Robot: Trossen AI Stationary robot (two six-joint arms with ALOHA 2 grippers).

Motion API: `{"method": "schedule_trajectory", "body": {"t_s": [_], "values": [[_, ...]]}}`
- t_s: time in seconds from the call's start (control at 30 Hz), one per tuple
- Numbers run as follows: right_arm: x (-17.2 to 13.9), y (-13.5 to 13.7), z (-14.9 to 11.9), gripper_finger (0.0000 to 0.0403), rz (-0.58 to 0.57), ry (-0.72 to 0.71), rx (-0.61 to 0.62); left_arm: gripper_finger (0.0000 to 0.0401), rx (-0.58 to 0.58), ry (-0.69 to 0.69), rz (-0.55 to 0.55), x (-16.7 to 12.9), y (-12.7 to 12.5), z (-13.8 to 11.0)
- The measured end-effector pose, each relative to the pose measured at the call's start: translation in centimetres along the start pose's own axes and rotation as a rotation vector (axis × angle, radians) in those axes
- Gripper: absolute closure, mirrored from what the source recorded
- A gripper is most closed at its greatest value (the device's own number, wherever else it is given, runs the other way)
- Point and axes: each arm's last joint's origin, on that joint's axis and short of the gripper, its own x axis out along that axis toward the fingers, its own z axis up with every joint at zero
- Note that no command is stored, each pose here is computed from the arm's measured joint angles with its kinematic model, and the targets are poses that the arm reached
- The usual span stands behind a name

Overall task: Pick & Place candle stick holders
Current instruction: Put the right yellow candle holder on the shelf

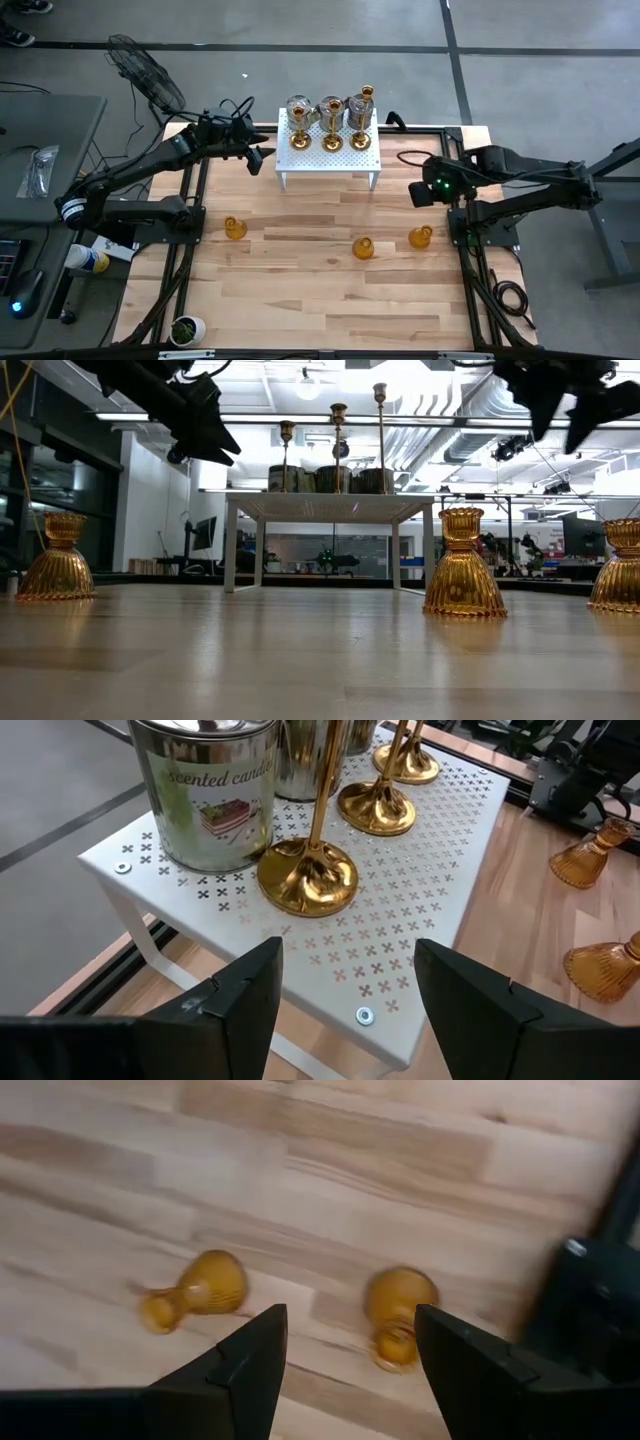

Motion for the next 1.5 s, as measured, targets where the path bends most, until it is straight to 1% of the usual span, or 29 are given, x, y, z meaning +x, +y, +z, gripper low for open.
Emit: {"method": "schedule_trajectory", "body": {"t_s": [0.17,0.4,0.53,0.7,0.77,1.03,1.2,1.33,1.5], "values": [[0.3,-0.7,-0.7,0.0192,-0.115,0.037,0.05,0.0178,0.001,0.0,0.002,0.0,0.0,0.0],[2.0,-0.9,-2.4,0.0192,-0.17,0.09,0.024,0.0178,0.0,0.0,0.002,0.0,0.0,0.0],[2.6,-1.0,-3.1,0.0192,-0.178,0.096,0.044,0.0178,0.0,0.0,0.001,0.0,0.0,0.0],[3.6,-0.3,-4.0,0.0192,-0.119,0.099,0.052,0.0178,-0.001,0.0,0.002,0.0,0.0,0.0],[4.2,-0.1,-4.3,0.0192,-0.122,0.103,0.048,0.0178,-0.001,0.001,0.011,0.0,0.0,0.0],[6.5,1.1,-5.4,0.0192,-0.165,0.118,0.018,0.0178,-0.004,0.023,0.026,0.0,0.1,-0.2],[7.7,1.8,-5.7,0.0192,-0.22,0.116,0.008,0.0178,-0.006,0.031,0.027,0.0,0.1,-0.3],[8.6,2.2,-5.9,0.0192,-0.265,0.136,0.01,0.0178,-0.006,0.033,0.027,0.0,0.1,-0.3],[8.7,2.2,-5.9,0.0192,-0.281,0.132,0.043,0.0178,-0.008,0.048,0.028,0.0,0.1,-0.5]]}}
